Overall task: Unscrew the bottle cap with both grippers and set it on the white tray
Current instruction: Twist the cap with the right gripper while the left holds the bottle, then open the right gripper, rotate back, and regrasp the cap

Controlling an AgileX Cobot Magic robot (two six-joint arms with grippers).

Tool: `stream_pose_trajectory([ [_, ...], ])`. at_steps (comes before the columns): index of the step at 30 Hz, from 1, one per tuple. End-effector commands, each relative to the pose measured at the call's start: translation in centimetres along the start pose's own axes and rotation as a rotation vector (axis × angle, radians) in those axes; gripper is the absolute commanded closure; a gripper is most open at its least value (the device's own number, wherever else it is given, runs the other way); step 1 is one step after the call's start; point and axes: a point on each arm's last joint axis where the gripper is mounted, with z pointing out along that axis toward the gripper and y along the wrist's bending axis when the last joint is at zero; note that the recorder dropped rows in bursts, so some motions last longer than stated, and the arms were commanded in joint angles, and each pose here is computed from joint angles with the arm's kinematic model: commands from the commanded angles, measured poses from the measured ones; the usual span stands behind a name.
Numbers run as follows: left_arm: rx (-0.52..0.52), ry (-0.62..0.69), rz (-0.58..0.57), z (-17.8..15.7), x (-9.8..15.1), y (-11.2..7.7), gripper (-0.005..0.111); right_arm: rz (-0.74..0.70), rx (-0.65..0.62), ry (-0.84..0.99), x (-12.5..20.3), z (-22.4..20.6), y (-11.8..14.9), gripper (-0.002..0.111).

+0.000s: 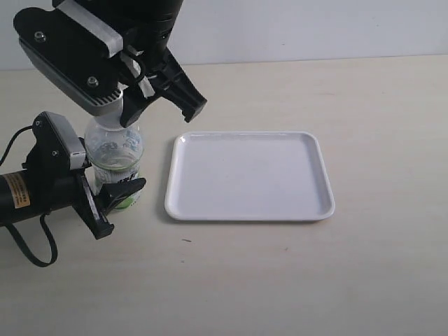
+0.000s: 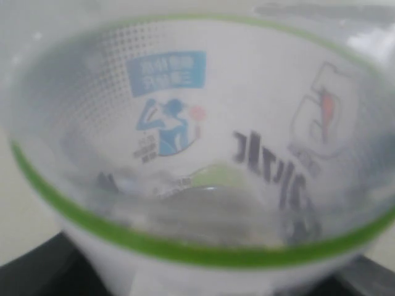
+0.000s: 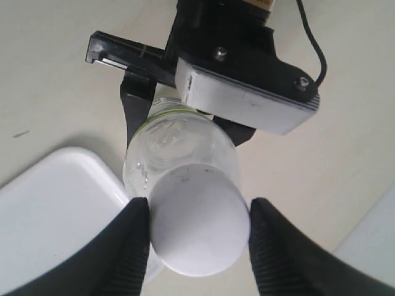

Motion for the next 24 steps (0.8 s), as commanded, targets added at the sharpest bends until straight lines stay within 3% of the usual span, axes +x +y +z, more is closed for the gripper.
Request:
stream_pose_trajectory([
  [1, -0.011, -0.035, -0.026, -0.10, -0.56, 0.22, 0.107, -0.075, 0.053, 0.004, -0.11, -0.40, -0.50, 0.108],
  [11, -0.009, -0.039, -0.025, -0.10, -0.60, 0.20, 0.107, -0.104, 0.059, 0.004, -0.11, -0.33, -0.57, 0.103],
  [14, -0.009, -0.039, -0.025, -0.10, -0.60, 0.20, 0.107, -0.090, 0.059, 0.003, -0.11, -0.33, -0.57, 0.090],
  [18, -0.011, -0.037, -0.026, -0.10, -0.58, 0.22, 0.107, -0.069, 0.059, 0.003, -0.11, -0.33, -0.57, 0.065],
  [22, -0.012, -0.037, -0.027, -0.10, -0.58, 0.23, 0.107, 0.046, 0.067, -0.002, -0.12, -0.34, -0.64, 0.038],
  [24, -0.020, -0.036, -0.031, -0.10, -0.57, 0.30, 0.107, 0.138, 0.069, -0.005, -0.11, -0.34, -0.66, 0.032],
])
